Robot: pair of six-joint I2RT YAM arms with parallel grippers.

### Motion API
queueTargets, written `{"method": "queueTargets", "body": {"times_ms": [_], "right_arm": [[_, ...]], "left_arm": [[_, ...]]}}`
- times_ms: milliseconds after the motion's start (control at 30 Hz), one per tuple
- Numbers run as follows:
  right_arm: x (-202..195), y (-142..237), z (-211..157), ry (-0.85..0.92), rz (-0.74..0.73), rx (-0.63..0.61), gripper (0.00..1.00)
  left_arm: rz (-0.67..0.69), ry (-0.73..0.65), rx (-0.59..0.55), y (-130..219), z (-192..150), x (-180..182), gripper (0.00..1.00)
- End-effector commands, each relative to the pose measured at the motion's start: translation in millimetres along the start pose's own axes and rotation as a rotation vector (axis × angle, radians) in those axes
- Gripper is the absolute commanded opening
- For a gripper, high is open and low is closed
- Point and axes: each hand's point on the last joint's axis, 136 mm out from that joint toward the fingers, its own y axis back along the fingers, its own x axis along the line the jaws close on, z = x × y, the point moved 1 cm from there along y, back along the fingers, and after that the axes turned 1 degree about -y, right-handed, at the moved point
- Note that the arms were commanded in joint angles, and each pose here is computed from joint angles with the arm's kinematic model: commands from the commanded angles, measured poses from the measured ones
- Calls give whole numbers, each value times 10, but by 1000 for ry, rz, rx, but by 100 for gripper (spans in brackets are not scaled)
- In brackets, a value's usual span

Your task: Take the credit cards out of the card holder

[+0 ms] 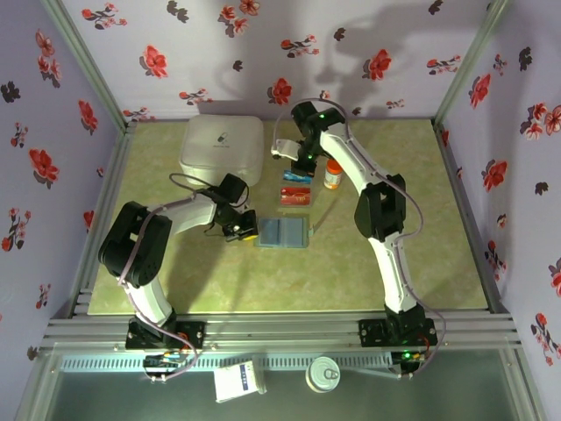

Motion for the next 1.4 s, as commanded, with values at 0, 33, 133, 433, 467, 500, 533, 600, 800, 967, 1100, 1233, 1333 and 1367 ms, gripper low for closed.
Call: {"method": "queueTargets", "body": {"times_ms": [0, 33, 133, 433, 467, 500, 533, 600, 800, 967, 1100, 1233, 1333, 1367], "right_arm": [[-8, -24, -89, 35, 27, 20, 0], [-6, -44, -103, 37, 33, 24, 0], [19, -101, -126, 43, 58, 25, 0], [153, -209, -69, 35, 149, -25, 0], [165, -224, -73, 31, 158, -24, 0], [179, -245, -90, 26, 167, -18, 0], [171, -259, -105, 22, 163, -9, 5], [100, -288, -131, 4, 134, 6, 17], [-237, -167, -67, -55, -32, -21, 24], [-328, -80, -17, -54, -99, -55, 26], [-431, -69, -39, -73, -164, -44, 25], [-446, -101, -81, -86, -179, -31, 26], [-422, -142, -101, -92, -173, -30, 26], [-406, -169, -114, -94, -167, -26, 27]], "left_arm": [[-2, 25, 18, -38, -53, 12, 0], [1, 26, 20, -42, -66, 13, 0], [5, 31, 20, -40, -80, 15, 0], [17, 32, 9, 7, -62, -3, 0], [19, 33, 11, 1, -63, -2, 0], [19, 30, 10, 3, -60, -8, 0], [20, 30, 10, 7, -55, -12, 0], [21, 28, 8, 11, -46, -18, 0], [32, 16, 6, 18, -22, -20, 0], [30, 10, 1, 33, -1, -40, 0], [36, 3, 3, 34, 3, -39, 0], [34, 2, 2, 32, 10, -45, 0], [33, 3, 3, 26, 13, -48, 0], [33, 2, 2, 25, 11, -50, 0]]}}
